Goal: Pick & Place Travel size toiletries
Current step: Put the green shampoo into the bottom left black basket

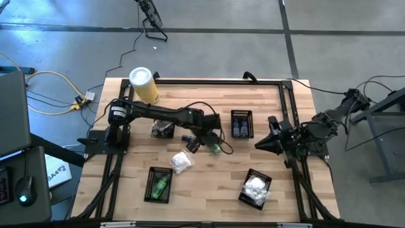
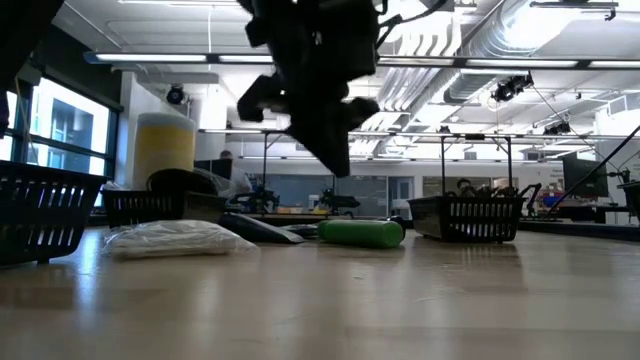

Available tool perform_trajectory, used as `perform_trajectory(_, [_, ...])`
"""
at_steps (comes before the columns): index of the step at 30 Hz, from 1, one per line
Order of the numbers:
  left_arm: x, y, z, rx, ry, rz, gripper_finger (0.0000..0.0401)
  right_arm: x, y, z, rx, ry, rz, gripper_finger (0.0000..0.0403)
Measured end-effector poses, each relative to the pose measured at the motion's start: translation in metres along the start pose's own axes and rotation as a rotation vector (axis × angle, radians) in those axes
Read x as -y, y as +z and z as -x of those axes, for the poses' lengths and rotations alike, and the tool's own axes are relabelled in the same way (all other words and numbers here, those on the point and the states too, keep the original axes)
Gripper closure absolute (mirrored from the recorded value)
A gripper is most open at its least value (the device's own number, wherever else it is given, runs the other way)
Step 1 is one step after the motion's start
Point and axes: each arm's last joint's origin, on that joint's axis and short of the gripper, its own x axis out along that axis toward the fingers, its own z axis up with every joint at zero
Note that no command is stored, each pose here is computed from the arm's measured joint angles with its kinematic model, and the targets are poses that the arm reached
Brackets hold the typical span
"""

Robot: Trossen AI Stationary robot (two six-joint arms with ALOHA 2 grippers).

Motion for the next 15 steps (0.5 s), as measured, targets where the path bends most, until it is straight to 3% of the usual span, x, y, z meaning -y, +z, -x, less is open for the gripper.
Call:
perform_trajectory(7, [0.015, -0.015, -0.014, -0.028, -0.062, -0.032, 0.0401, 0.002, 0.001, 0.000, 0.032, -0.070, 0.011, 0.0390])
perform_trajectory(15, [0.030, -0.023, -0.007, 0.011, -0.042, -0.079, 0.0401, 0.005, 0.003, 0.000, 0.088, -0.179, 0.022, 0.0391])
